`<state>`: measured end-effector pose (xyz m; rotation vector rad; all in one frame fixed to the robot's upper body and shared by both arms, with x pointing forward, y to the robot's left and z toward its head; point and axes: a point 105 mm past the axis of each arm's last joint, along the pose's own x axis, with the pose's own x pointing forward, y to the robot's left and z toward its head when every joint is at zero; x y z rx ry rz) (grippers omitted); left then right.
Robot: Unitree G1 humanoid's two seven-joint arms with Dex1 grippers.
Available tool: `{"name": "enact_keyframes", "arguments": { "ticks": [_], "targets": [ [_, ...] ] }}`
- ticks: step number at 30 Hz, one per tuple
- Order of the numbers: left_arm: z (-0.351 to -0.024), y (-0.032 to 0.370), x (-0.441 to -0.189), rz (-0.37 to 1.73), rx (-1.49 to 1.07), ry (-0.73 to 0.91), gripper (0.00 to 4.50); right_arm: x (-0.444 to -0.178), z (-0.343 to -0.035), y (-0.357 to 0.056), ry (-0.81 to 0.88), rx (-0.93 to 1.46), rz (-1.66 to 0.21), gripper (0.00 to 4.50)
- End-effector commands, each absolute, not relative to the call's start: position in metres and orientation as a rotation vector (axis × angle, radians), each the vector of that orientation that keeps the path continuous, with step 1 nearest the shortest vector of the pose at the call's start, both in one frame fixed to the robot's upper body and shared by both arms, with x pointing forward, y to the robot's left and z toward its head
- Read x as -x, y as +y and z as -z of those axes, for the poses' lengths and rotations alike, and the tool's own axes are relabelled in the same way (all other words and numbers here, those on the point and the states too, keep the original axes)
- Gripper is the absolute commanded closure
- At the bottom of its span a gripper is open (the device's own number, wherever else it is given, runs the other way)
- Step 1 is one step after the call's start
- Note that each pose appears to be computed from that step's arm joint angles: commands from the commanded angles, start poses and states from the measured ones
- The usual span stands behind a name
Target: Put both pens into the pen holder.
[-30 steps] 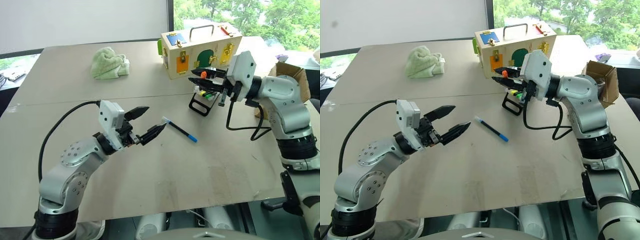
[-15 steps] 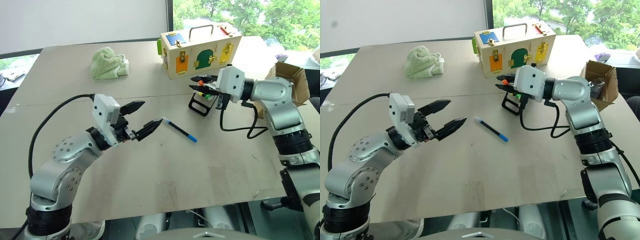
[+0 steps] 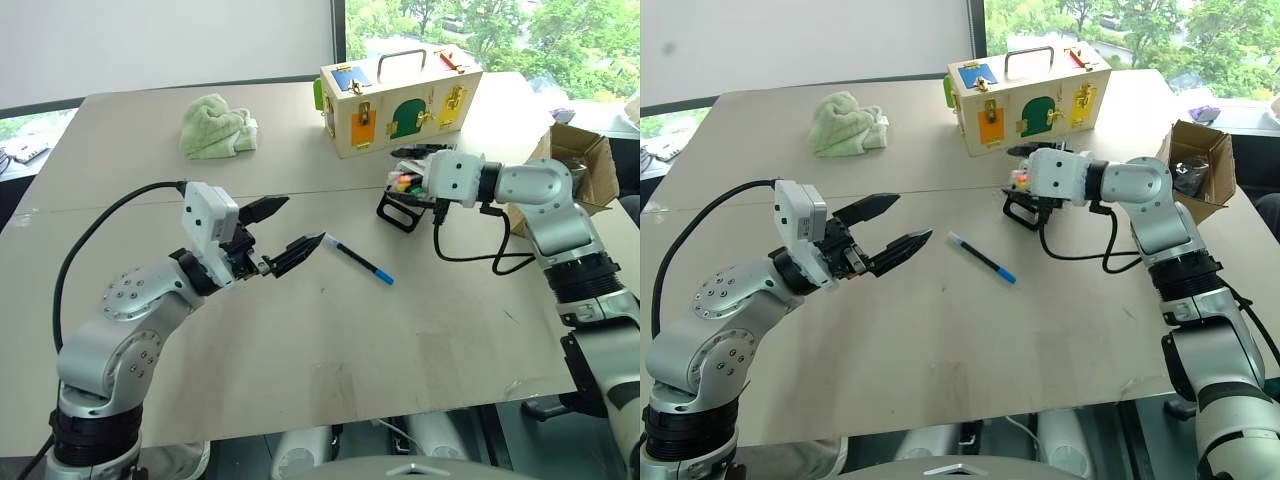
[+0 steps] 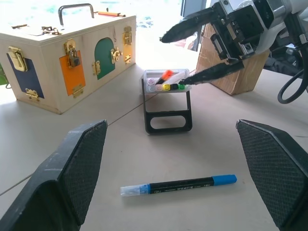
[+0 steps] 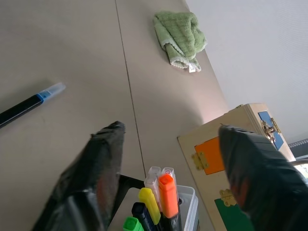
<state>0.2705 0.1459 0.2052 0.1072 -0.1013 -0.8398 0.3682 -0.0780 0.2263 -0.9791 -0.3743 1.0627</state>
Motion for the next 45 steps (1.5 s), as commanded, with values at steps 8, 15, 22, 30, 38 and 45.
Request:
{"name": "enact_keyframes", "arguments": {
  "ticks": [8,15,22,30,38,45],
  "targets": [
    [-0.195,0.143,-0.270,0.861,-0.125,-0.082,0.00,-0.322,-0.231,-0.076,-0.282,0.493,-1.235,0.04],
    [-0.163,0.157,-0.256,0.892,-0.243,0.076,0.00,-0.290,-0.155,-0.067,0.012,0.275,-1.284,0.04],
    [-0.143,0.171,-0.248,0.875,-0.267,0.165,0.00,-0.296,-0.117,-0.069,0.121,0.273,-1.189,0.04],
    [-0.139,0.176,-0.242,0.868,-0.263,0.176,0.00,-0.302,-0.091,-0.065,0.174,0.322,-1.149,1.36],
    [-0.139,0.179,-0.242,0.858,-0.262,0.169,0.00,-0.303,-0.084,-0.070,0.175,0.375,-1.144,4.43],
    [-0.144,0.178,-0.246,0.849,-0.219,0.131,0.00,-0.303,-0.097,-0.070,0.139,0.283,-1.142,4.43]
  ]
}}
